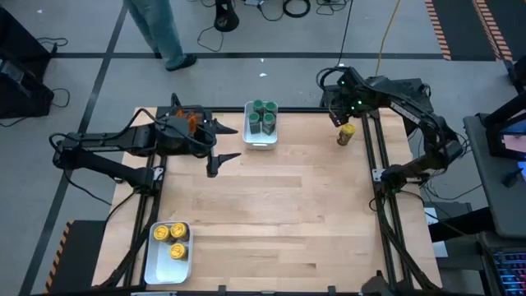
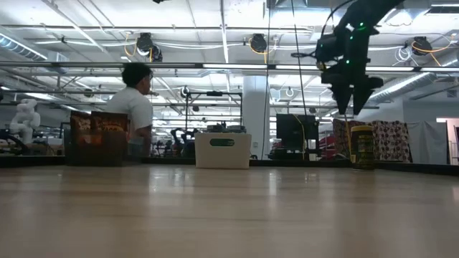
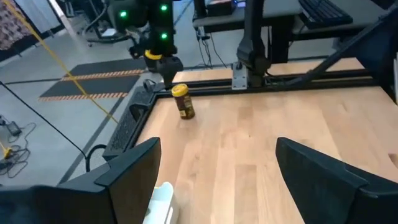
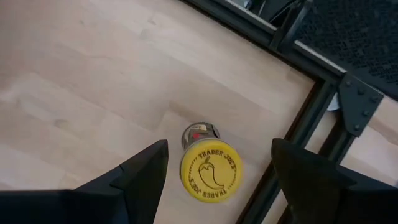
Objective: Sort spices by type
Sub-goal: Put the yellow seasoning bottle into the bottom white bin
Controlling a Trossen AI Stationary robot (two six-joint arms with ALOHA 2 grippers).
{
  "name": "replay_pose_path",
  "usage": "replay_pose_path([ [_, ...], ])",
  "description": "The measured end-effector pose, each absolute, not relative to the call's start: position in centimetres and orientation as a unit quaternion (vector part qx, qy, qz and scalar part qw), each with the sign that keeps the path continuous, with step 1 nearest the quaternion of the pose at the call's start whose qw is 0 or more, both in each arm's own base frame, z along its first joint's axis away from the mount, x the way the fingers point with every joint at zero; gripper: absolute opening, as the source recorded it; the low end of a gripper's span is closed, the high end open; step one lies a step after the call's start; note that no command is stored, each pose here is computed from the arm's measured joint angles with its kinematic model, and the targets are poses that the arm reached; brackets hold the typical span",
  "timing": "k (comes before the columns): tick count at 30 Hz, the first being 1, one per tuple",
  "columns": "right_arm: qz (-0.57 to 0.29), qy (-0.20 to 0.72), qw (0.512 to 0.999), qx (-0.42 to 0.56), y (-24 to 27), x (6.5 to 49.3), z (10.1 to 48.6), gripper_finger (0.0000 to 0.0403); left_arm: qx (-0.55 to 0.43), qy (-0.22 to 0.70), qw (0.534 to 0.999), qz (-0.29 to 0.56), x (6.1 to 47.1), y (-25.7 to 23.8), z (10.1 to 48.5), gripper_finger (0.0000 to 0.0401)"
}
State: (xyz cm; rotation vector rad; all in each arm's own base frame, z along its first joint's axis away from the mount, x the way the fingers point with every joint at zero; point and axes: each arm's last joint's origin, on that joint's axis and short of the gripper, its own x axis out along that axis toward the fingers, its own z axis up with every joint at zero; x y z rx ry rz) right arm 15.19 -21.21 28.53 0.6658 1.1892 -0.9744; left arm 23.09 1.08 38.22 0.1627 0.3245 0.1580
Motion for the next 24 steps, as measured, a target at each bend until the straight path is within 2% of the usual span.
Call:
replay_pose_path([
  [6, -0.426, 0.546, 0.655, 0.303, -21.8, 15.7, 27.4, 0.0267, 0.076, 0.192, 0.975, 0.081, 21.0, 1.3, 38.3, 0.0322],
  [13, -0.434, 0.542, 0.649, 0.311, -22.2, 15.3, 27.3, 0.0267, 0.058, 0.157, 0.979, 0.117, 18.2, 1.8, 37.1, 0.0322],
  [24, -0.423, 0.554, 0.635, 0.333, -21.5, 14.6, 23.3, 0.0267, 0.034, 0.134, 0.978, 0.155, 17.8, 2.6, 33.5, 0.0322],
])
